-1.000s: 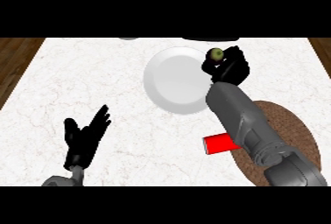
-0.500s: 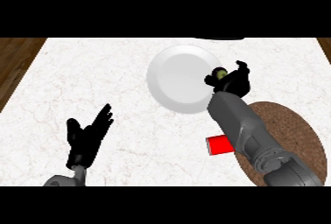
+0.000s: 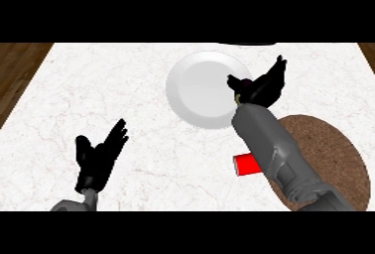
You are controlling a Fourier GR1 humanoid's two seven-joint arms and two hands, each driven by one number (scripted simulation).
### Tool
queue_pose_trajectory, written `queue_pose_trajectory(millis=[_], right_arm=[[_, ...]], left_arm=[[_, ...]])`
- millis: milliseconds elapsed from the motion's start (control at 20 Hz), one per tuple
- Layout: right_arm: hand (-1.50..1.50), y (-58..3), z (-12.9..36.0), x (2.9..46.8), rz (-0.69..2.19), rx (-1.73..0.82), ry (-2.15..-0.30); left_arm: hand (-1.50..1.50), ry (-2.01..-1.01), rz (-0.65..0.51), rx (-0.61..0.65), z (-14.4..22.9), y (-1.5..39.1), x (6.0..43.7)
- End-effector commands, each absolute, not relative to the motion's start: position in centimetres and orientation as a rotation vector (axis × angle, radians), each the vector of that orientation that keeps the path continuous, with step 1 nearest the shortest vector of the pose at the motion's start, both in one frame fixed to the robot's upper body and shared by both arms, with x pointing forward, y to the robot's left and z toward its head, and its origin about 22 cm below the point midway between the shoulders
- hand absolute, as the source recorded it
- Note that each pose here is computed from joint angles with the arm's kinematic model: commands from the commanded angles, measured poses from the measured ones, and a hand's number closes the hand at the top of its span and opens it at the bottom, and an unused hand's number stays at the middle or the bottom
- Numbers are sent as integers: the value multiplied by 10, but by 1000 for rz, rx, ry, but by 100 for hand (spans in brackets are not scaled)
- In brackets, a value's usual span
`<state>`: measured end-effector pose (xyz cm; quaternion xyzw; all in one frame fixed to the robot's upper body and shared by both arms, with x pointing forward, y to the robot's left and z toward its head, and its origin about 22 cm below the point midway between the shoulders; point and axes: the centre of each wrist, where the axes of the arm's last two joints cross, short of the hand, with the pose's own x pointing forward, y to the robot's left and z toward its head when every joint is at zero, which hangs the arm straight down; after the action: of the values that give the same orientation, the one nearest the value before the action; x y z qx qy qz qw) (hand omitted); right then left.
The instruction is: Pick the eggplant from the placemat and place it in the plate
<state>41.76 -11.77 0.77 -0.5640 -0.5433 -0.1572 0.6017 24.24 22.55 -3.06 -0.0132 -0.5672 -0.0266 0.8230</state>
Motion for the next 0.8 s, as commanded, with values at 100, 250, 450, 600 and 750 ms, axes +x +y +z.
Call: queue_pose_trajectory(millis=[100,250,450,600,750], right_arm=[[-150,-123,20,413,-581,-1257,-1358],[-150,-120,16,401,-615,-1197,-1367],[-150,-105,2,359,-592,-1056,-1426],[-150,-96,-13,326,-543,-995,-1452],[-150,-86,-22,298,-491,-944,-1481]], left_arm=[[0,-1186,-42,-29,-32,231,241],[0,-1194,-46,-30,-31,220,254],[0,-1189,-29,-26,-26,235,242],[0,-1186,-51,-16,-21,235,247],[0,-1173,-37,-16,-35,241,239]])
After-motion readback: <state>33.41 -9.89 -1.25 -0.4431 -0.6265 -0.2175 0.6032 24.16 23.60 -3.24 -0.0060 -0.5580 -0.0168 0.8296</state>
